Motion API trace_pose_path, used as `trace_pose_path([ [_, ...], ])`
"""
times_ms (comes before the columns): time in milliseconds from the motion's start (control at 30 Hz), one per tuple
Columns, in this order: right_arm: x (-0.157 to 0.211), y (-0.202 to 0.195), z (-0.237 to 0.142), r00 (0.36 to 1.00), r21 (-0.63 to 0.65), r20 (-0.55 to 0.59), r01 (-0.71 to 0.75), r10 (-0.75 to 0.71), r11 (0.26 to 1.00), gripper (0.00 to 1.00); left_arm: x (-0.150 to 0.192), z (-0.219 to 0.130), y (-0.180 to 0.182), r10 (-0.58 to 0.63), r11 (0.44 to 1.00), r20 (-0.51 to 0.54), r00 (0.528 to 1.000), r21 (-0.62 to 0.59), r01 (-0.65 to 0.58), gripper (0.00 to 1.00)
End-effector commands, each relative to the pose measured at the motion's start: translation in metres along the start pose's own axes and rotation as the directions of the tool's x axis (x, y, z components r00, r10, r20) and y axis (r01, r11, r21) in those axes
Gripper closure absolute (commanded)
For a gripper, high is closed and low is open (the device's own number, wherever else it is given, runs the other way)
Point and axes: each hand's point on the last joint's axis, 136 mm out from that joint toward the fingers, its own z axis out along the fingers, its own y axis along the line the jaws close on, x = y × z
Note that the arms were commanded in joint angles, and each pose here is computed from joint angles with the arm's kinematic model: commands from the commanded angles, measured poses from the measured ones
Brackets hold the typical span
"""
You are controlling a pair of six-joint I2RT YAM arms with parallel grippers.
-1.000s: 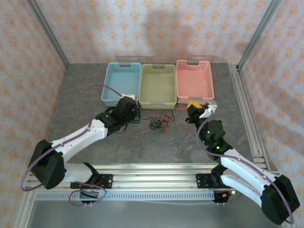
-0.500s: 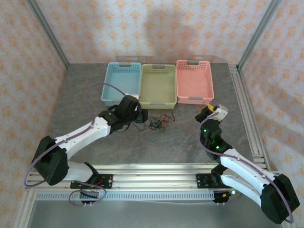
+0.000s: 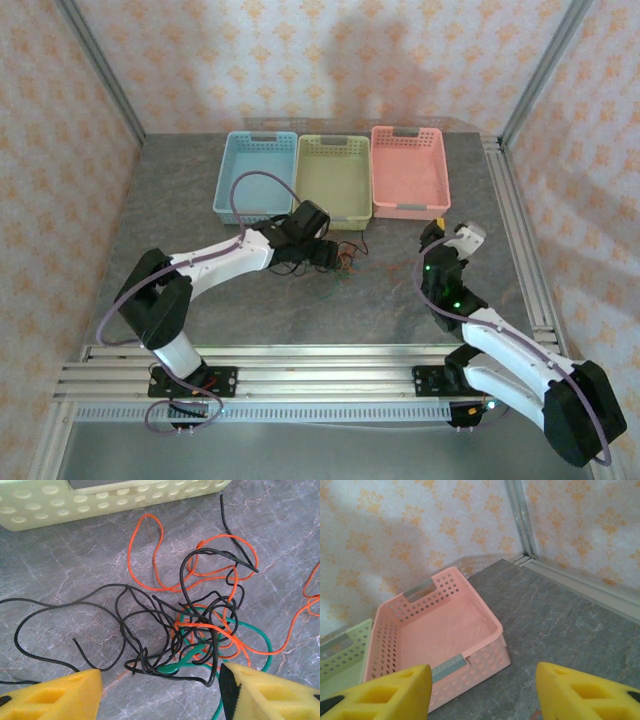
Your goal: Untangle the cables
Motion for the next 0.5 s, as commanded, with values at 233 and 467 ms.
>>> trace_pose_path([
  [233,0.045,0.093,-0.004,0.916,-0.334,-0.380,-0.010,-0.125,0.943,0.47,-0.003,-0.003,-0.008,0.005,1.000,-0.026,1.000,0.022,-0.005,0.37],
  [467,0.083,0.096,-0.017,0.778,-0.200,-0.627,-0.220,0.048,0.955,0.54,-0.003,-0.001,-0.005,-0.012,1.000,-0.029,1.000,0.023,0.013,0.38],
])
